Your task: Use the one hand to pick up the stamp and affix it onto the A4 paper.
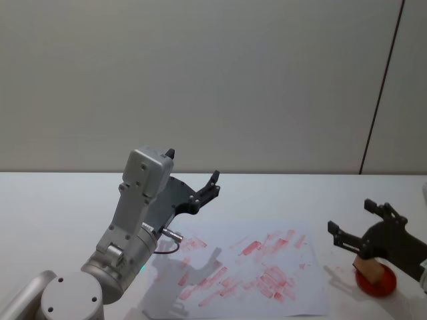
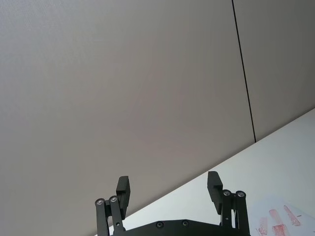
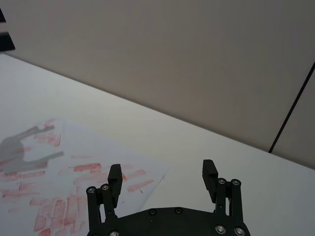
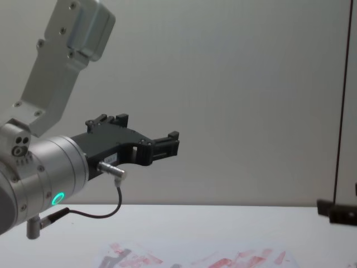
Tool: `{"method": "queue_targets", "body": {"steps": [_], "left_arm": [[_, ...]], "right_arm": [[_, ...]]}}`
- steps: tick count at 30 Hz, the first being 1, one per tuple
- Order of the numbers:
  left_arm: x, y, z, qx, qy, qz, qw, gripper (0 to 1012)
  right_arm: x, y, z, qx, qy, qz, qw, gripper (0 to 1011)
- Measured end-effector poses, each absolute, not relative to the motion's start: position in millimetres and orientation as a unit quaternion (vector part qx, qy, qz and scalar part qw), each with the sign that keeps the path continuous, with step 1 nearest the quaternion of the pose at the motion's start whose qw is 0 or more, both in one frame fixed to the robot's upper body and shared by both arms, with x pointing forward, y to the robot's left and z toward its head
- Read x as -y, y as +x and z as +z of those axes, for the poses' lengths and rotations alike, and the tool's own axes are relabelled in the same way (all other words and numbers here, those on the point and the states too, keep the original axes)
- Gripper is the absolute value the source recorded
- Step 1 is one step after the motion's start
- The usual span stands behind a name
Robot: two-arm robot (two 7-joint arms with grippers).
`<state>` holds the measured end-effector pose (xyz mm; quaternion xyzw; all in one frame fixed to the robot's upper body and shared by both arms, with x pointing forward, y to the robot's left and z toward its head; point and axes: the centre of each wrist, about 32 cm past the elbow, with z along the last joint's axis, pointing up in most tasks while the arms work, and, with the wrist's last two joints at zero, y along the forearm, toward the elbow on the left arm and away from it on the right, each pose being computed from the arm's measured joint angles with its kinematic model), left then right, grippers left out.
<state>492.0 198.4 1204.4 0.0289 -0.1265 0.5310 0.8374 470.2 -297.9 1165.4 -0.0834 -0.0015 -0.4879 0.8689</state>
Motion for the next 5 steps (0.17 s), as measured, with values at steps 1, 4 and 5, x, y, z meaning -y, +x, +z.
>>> {"method": "queue_targets", "body": {"steps": [1, 4, 5], "left_arm": [[-198.4, 492.0, 1204.4, 0.126, 0.029, 0.531, 0.837, 1002], [-198.4, 492.0, 1204.4, 0.126, 0.029, 0.531, 0.837, 1002], [-198.4, 492.0, 1204.4, 0.126, 0.029, 0.531, 0.837, 1003]], "right_arm": [[297.3, 471.3, 1166.7, 0.004, -0.076, -0.487, 0.87, 1001], [296.1, 473.2, 1169.1, 0.01, -0.064, -0.485, 0.872, 1001], [295.8, 473.7, 1169.6, 0.011, -0.061, -0.485, 0.873, 1001]]}}
